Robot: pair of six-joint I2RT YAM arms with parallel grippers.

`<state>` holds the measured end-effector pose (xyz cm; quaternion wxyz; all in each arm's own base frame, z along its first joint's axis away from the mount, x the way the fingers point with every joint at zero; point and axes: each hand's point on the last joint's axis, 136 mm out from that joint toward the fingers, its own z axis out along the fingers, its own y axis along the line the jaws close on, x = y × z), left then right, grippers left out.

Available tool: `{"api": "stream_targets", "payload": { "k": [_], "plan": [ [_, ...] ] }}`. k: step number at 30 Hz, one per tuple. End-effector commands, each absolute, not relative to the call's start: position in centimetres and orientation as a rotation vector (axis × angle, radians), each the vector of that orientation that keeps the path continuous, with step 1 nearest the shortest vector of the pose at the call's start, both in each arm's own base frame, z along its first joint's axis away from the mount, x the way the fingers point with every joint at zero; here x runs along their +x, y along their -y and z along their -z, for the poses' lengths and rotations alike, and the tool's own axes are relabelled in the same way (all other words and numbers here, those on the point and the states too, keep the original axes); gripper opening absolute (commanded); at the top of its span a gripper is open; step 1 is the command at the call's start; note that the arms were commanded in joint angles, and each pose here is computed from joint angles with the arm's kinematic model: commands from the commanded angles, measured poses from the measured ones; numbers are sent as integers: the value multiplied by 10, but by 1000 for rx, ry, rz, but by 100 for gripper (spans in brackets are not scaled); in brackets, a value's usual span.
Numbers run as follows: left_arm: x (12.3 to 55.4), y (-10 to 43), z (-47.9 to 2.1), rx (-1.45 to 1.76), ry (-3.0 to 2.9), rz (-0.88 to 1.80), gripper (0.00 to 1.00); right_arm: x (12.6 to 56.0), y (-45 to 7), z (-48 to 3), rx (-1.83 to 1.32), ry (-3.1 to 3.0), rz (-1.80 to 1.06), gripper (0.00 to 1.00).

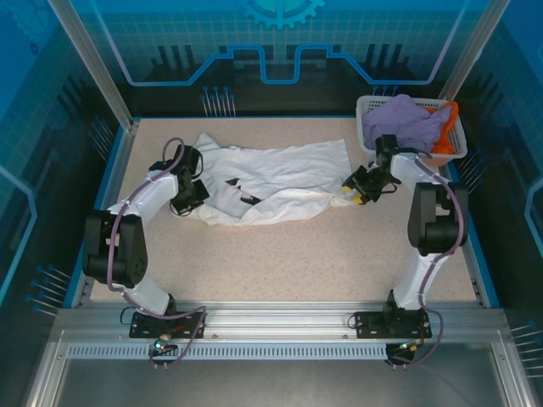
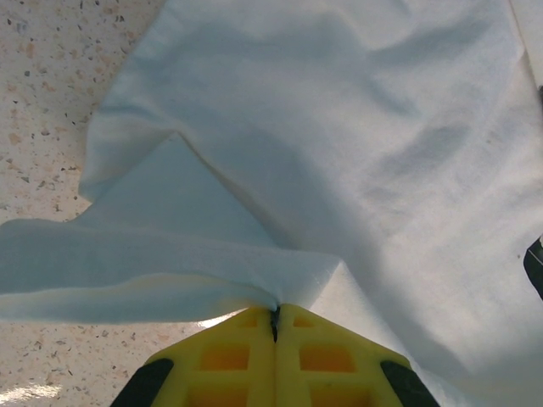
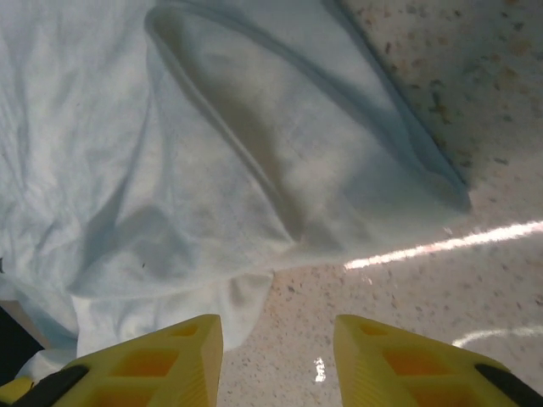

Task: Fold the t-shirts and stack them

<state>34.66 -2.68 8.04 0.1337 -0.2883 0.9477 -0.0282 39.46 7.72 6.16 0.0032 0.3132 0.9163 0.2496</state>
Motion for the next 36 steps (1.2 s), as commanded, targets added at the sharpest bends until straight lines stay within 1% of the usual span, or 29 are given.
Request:
{"api": "stream_targets", "payload": {
  "k": [1,3,5,10,15,17,22,24,25,29,32,36],
  "plan": [
    [346,33,-84,-794,-2774,98,0,412,-84,-52,975,-2879,-750,39],
    [345,32,-85,-795,-2774,98,0,416,-83,-44,995,-2882,-734,35],
    [344,33,-85,-794,-2773,102,0,420,-85,-38,1002,-2893,-737,33],
    [343,34,-85,-797,-2777,108,0,423,-90,-29,976,-2942,-694,34],
    [343,34,-87,-796,-2775,109,0,416,-92,-25,1000,-2948,-703,33],
    [343,33,-87,-796,-2776,106,0,413,-94,-24,1008,-2952,-719,29],
    [344,35,-91,-781,-2779,113,0,410,-96,-34,1018,-2927,-752,7],
    [345,35,-95,-763,-2779,115,0,410,-97,-44,1006,-2910,-770,1],
    [345,36,-99,-755,-2777,121,0,410,-97,-50,1001,-2904,-772,0],
    [344,41,-118,-714,-2769,173,0,405,-96,-78,960,-2881,-773,0],
    [334,44,-128,-686,-2772,187,0,394,-95,-98,924,-2889,-770,0],
    [310,48,-130,-682,-2780,193,0,365,-92,-116,885,-2917,-746,0]
  ]
}}
